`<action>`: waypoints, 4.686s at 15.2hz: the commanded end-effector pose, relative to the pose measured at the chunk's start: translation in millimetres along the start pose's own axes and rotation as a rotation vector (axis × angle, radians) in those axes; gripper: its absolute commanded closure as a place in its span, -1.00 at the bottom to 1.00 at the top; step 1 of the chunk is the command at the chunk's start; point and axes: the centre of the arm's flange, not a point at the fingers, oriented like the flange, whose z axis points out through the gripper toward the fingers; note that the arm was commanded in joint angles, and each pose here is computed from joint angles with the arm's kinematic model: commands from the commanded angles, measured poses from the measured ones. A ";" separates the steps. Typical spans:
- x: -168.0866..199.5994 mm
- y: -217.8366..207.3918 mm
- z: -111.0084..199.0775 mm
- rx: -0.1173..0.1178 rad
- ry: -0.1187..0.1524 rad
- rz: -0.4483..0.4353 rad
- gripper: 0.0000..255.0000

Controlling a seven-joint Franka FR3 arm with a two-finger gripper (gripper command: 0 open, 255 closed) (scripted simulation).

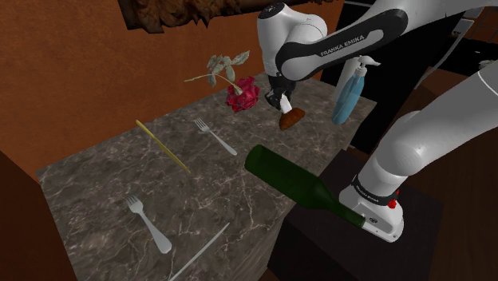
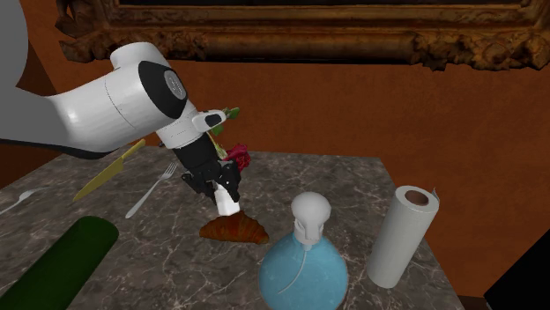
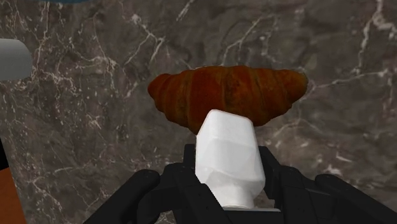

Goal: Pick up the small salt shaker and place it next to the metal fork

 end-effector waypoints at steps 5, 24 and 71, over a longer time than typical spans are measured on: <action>0.5 10.0 -24.2 0.000 -0.001 0.000 1.00; 2.3 47.7 -117.1 0.000 -0.001 0.000 1.00; -165.4 -400.2 -246.0 0.000 -0.001 0.000 1.00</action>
